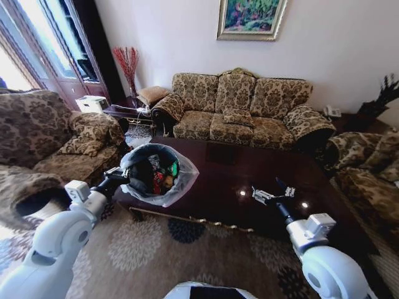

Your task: Move to the front of the table and place the trash on the table into the trash bin.

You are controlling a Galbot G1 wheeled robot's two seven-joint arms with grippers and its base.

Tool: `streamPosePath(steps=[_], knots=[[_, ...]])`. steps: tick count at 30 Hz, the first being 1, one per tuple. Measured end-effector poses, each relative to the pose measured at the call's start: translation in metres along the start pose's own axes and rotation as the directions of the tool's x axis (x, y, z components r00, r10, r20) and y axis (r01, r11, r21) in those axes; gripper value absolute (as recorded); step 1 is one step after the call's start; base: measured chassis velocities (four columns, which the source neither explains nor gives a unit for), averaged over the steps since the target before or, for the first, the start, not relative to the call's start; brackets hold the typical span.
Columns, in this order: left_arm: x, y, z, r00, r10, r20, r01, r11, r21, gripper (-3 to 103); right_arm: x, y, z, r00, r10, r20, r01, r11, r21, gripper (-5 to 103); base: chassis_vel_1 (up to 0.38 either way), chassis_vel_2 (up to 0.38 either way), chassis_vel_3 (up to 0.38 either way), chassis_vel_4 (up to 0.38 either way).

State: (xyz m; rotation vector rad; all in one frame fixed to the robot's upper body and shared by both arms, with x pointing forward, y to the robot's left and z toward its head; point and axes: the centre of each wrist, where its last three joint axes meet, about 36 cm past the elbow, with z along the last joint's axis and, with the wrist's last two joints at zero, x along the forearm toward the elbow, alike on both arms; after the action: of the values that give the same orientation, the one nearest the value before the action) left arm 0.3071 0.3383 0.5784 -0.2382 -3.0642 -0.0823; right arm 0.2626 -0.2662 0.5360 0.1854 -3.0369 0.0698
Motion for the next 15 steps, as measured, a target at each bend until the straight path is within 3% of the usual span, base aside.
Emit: streamPosePath(steps=[9, 15], knots=[[0.003, -0.006, 0.006, 1.0, -0.005, -0.008, 0.006, 1.0, 0.013, 2, -0.002, 0.005, 0.008, 1.0, -0.017, 0.013, 0.017, 1.0, -0.006, 100, 0.318, -0.394, -0.394, 0.323], [0.002, -0.004, 0.012, 1.0, -0.013, 0.017, 0.013, 1.0, 0.025, 2, -0.01, 0.001, 0.019, 0.997, -0.017, 0.076, 0.019, 1.0, -0.022, 100, 0.192, -0.314, -0.279, 0.189]])
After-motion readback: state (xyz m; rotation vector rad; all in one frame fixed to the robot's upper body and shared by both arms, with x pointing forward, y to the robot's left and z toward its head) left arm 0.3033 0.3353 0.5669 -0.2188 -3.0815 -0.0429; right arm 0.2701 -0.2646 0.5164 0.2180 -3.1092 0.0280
